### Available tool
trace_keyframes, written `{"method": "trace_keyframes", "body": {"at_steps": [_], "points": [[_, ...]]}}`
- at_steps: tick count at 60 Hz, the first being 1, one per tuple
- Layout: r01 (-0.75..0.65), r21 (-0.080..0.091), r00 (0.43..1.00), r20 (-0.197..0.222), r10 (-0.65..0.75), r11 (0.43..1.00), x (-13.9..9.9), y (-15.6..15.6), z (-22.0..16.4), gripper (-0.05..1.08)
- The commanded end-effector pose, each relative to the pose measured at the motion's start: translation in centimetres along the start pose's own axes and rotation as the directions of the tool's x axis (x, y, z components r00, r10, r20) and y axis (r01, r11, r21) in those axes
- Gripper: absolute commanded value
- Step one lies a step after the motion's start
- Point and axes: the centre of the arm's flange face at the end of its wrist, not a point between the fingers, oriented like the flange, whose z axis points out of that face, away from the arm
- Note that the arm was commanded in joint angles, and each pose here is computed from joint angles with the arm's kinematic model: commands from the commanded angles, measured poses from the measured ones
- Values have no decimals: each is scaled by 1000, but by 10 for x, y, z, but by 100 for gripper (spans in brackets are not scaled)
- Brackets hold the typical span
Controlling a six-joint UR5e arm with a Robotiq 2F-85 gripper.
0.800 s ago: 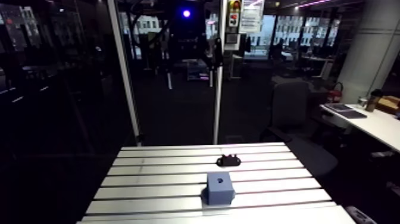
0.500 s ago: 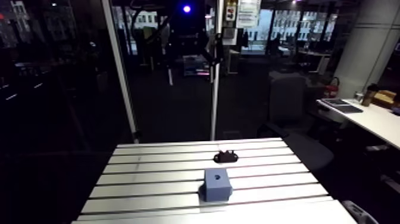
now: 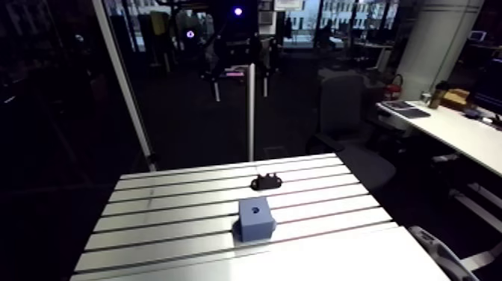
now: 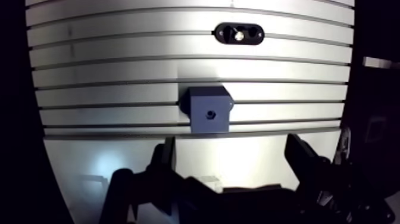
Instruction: Pick up the M10 bolt and insert it into the hex recess until seated.
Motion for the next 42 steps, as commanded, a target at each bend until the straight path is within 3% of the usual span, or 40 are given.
{"method": "trace_keyframes", "body": {"at_steps": [1, 14, 24, 36, 42], "points": [[31, -4, 999, -21, -31, 1000, 19, 19, 31, 1], [161, -16, 986, -38, -162, 987, 27, 28, 63, 1], [331, -62, 935, -115, -336, 942, 30, 34, 90, 1], [365, -66, 920, -126, -370, 929, 29, 52, 109, 1], [378, -83, 908, -159, -387, 922, 28, 53, 117, 1]]}}
